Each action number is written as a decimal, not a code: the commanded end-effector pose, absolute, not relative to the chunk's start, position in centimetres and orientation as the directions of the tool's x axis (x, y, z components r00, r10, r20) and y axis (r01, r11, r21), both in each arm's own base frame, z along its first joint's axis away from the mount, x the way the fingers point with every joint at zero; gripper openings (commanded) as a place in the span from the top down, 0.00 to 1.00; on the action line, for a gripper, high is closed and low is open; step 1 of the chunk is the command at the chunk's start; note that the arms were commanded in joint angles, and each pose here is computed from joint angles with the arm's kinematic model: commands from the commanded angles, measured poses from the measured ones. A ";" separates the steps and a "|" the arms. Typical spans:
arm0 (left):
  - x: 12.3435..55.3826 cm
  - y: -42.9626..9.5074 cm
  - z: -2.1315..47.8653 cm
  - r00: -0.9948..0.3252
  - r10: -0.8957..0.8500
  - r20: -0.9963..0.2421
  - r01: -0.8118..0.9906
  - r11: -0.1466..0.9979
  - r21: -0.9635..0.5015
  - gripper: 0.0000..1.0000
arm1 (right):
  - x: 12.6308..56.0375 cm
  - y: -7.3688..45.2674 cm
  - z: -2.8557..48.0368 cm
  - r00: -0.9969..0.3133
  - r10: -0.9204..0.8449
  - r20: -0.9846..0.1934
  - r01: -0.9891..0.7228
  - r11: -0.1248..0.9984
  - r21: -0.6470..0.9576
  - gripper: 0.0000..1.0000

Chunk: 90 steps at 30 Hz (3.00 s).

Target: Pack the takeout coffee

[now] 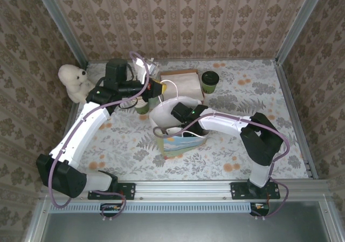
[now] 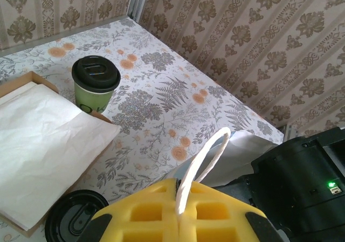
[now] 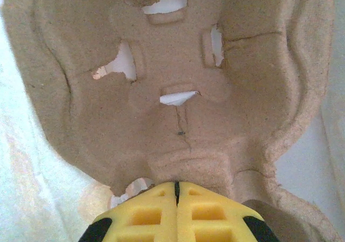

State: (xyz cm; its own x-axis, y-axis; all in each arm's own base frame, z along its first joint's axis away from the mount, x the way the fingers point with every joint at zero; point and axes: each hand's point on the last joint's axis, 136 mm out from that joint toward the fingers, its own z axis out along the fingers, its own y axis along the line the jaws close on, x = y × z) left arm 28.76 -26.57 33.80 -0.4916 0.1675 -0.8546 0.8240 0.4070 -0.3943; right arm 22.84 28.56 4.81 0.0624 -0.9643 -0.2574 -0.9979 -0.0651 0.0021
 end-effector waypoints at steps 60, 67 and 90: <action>28.4 -26.7 34.7 -0.459 0.164 -0.873 0.853 0.358 -0.381 1.00 | 21.7 30.3 8.1 0.003 -0.938 -0.346 -0.999 0.009 -0.033 0.44; 28.7 -26.7 34.2 -0.463 0.169 -0.870 0.847 0.373 -0.378 1.00 | 22.7 31.5 13.2 -0.026 -0.882 -0.470 -0.990 0.089 -0.112 0.27; 28.1 -26.8 34.3 -0.454 0.163 -0.876 0.859 0.342 -0.382 1.00 | 23.8 31.9 30.9 -0.006 -0.580 -0.814 -0.909 0.342 -0.238 0.00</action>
